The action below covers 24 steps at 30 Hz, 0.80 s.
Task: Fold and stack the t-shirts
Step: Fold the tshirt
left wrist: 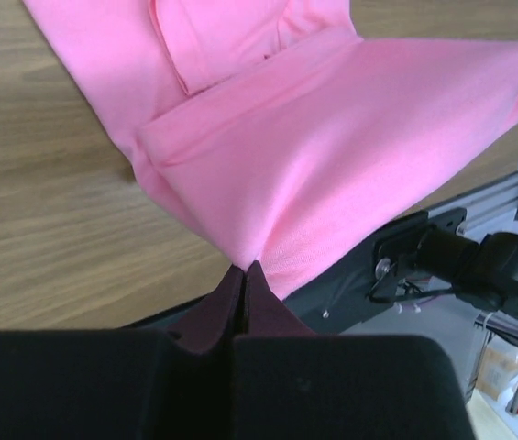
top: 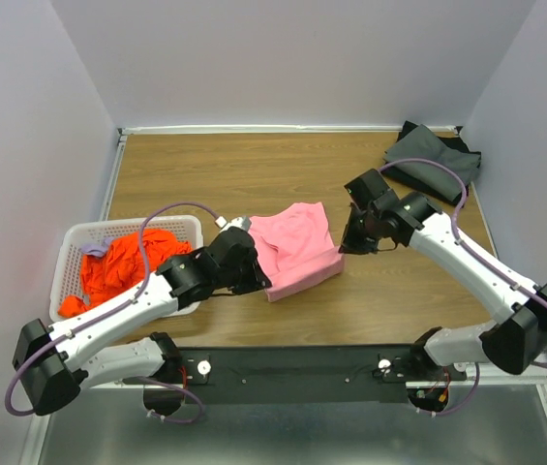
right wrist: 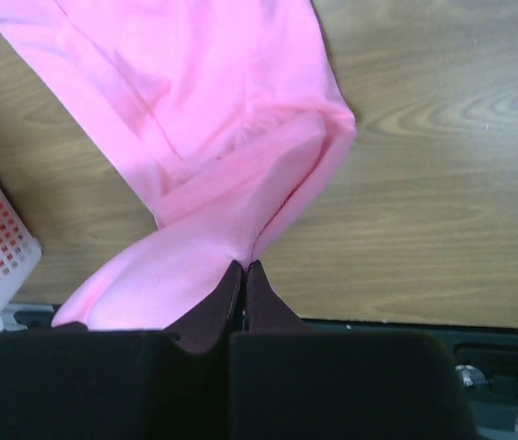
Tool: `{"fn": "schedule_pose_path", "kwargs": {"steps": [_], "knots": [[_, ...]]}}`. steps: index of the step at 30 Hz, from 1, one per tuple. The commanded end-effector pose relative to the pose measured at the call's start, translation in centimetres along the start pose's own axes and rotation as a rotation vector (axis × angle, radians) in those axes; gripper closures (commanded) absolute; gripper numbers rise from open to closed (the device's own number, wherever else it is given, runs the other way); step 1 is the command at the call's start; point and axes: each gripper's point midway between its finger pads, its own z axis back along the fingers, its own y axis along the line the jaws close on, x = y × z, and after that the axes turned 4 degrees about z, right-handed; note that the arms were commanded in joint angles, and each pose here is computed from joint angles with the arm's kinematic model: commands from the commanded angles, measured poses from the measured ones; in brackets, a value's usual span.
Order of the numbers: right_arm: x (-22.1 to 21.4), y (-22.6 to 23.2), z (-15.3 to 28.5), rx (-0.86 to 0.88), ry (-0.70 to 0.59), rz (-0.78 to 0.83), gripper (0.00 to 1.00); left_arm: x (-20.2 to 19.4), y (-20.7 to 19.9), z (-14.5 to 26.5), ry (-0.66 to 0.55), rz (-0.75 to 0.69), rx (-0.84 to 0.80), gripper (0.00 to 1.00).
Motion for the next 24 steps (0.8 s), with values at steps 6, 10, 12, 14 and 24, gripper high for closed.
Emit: {"fn": "schedule_pose_path", "kwargs": {"steps": [6, 10, 12, 14, 24], "knots": [[6.1, 2.5, -0.3, -0.020, -0.187, 0.011, 0.98, 4.3, 2.0, -0.8, -0.096, -0.019, 0.035, 1.00], [7.1, 3.4, -1.2, -0.024, -0.191, 0.030, 0.98, 4.9, 2.2, -1.4, -0.081, -0.025, 0.024, 1.00], [7.5, 3.8, -1.6, -0.031, -0.194, 0.039, 0.98, 5.4, 2.1, -1.5, -0.093, -0.025, 0.010, 1.00], [8.0, 4.0, -1.9, -0.037, -0.205, 0.046, 0.98, 5.9, 2.4, -1.9, -0.094, -0.024, 0.015, 1.00], [10.9, 5.1, -4.0, -0.063, -0.233, 0.067, 0.98, 9.8, 3.3, -3.6, -0.135, -0.030, 0.040, 1.00]]}}
